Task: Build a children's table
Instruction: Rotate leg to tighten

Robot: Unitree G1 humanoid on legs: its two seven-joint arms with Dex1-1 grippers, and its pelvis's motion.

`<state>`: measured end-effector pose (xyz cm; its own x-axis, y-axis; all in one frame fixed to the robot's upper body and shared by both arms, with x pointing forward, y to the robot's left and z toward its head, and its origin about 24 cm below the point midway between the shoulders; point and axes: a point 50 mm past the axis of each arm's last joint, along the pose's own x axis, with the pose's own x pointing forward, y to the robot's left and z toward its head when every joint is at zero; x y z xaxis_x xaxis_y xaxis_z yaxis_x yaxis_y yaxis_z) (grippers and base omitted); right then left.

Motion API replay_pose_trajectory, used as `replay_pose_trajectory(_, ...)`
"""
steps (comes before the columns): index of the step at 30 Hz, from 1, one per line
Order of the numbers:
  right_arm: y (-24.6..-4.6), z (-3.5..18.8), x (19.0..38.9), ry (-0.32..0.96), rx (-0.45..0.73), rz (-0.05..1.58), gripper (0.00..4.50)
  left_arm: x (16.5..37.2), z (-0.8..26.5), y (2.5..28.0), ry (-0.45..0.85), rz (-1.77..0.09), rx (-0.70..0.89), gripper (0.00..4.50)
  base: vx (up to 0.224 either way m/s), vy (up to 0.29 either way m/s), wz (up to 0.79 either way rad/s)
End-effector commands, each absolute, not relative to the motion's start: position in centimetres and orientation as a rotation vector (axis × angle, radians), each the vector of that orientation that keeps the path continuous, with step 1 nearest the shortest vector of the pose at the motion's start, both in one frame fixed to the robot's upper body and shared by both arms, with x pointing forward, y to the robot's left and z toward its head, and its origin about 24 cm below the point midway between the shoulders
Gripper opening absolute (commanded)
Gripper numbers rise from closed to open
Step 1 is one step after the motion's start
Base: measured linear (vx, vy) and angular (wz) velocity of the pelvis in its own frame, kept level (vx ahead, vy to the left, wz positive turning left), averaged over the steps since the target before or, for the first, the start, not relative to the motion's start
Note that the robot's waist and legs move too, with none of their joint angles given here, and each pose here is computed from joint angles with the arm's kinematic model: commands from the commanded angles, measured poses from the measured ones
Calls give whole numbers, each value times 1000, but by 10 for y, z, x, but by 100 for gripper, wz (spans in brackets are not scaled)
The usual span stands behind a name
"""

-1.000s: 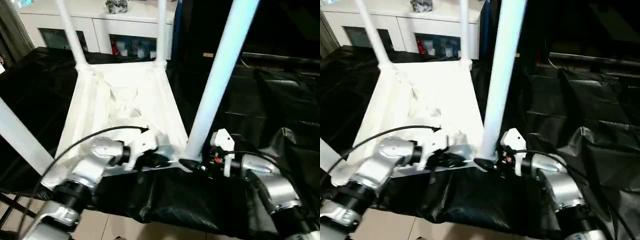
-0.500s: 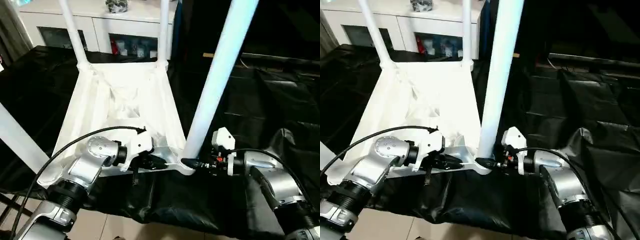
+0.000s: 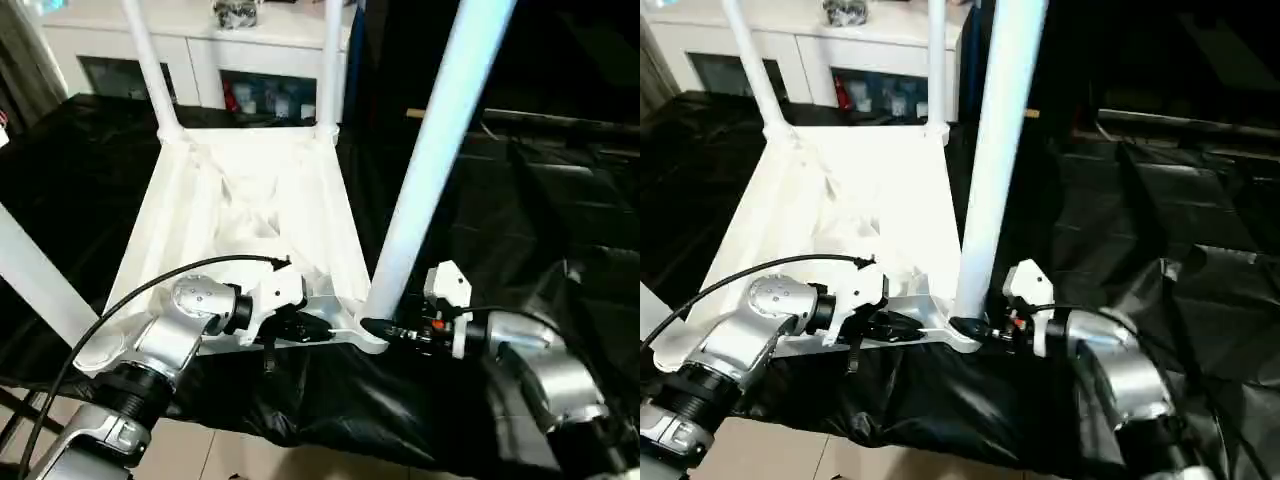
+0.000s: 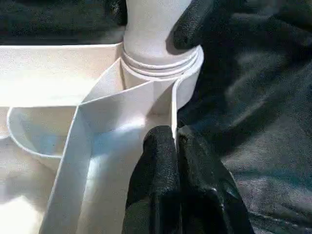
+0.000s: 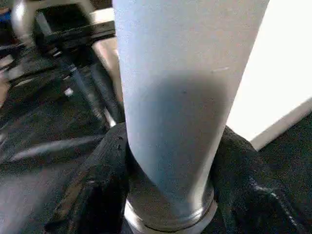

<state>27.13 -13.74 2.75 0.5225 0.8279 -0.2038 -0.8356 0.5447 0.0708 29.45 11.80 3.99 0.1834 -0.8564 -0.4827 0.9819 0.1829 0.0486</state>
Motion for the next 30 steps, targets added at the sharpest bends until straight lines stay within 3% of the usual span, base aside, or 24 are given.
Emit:
replay_pose_trajectory(1, -123, 7, 268, 304, -19, 889, 201, 297, 35, 103, 382, -1282, 397, 0, -52, -5, -5)
replay_pose_trajectory(2, -114, 3, 272, 305, 26, 751, 200, 301, 35, 94, 368, -1204, 383, 0, -68, 5, -10)
replay_pose_trajectory(6, -95, 3, 280, 304, 87, 570, 200, 304, 36, 73, 341, -1116, 342, 0, -67, 17, -14)
replay_pose_trajectory(9, -72, 7, 284, 285, 84, 549, 200, 302, 38, 50, 321, -1097, 294, 0, -55, 49, -12)
replay_pose_trajectory(13, -63, 13, 284, 243, 38, 600, 200, 298, 39, 44, 310, -1134, 302, 0, -58, -11, 9)
replay_pose_trajectory(16, -76, 21, 285, 206, 84, 603, 269, 298, 41, 50, 304, -1168, 326, 0, 65, -74, -21)
replay_pose_trajectory(19, -87, 24, 287, 197, 76, 611, 269, 302, 42, 59, 306, -1159, 343, 0, 68, 32, -26)
replay_pose_trajectory(20, -96, 26, 288, 194, 62, 626, 302, 303, 43, 67, 309, -1167, 355, 0, 56, 4, 10)
replay_pose_trajectory(23, -106, 29, 288, 195, 38, 657, 314, 303, 44, 75, 315, -1179, 368, 0, 38, 8, 4)
replay_pose_trajectory(26, -123, 35, 289, 210, -33, 735, 359, 300, 46, 92, 331, -1240, 375, 0, 0, 0, 0)
replay_pose_trajectory(30, -138, 42, 286, 245, -90, 901, 359, 295, 48, 108, 356, -1311, 393, 0, 0, 0, 0)
